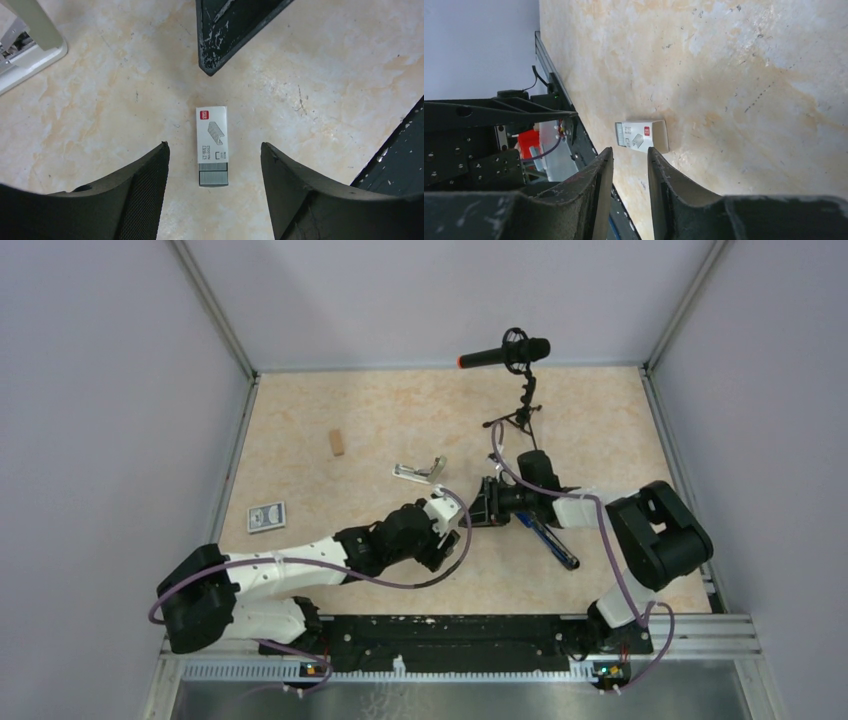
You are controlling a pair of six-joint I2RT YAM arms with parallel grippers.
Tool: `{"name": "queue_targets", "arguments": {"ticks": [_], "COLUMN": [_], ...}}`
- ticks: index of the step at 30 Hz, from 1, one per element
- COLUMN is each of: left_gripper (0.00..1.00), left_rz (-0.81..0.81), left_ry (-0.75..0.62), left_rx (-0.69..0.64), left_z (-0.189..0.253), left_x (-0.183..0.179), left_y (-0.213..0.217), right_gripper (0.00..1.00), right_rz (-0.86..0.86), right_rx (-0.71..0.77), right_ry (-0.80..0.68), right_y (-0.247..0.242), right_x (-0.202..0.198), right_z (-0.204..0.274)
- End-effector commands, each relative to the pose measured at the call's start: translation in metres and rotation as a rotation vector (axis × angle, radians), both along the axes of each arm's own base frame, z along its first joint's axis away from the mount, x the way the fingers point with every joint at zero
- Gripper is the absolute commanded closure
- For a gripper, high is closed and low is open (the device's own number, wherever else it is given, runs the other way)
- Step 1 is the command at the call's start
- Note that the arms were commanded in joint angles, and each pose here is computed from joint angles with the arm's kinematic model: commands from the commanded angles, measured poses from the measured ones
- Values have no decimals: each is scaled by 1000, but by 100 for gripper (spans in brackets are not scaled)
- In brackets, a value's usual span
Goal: Load the staples into the stapler
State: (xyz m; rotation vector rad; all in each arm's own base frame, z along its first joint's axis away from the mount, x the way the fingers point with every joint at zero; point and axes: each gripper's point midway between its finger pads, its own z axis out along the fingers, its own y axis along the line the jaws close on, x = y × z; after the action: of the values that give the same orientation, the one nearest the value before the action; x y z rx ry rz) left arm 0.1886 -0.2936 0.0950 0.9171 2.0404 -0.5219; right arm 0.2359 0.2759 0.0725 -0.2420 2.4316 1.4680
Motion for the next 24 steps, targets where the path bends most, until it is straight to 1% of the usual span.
{"name": "queue_targets", "arguments": {"ticks": [1,7,11,18,24], "left_gripper": [28,27,26,26,29], "left_rz": [-8,3,24,30,39], "left_ry": [31,118,152,163,166], "left_rx": [58,126,163,172,192], "left_z": [-19,-37,-51,-61,-70], "left_x": [-7,-12,-14,-16,-13], "left_y": [13,12,18,19,20], "right_gripper": [69,69,67,67,68], "right_rz": [46,64,77,120,157], "right_rx": [35,18,14,11,8], "right_ry": [-47,-21,0,21,36], "right_y": [11,16,18,23,31], "right_x": [13,18,16,6,-3], "right_z": [5,-8,-17,-26,-33]}}
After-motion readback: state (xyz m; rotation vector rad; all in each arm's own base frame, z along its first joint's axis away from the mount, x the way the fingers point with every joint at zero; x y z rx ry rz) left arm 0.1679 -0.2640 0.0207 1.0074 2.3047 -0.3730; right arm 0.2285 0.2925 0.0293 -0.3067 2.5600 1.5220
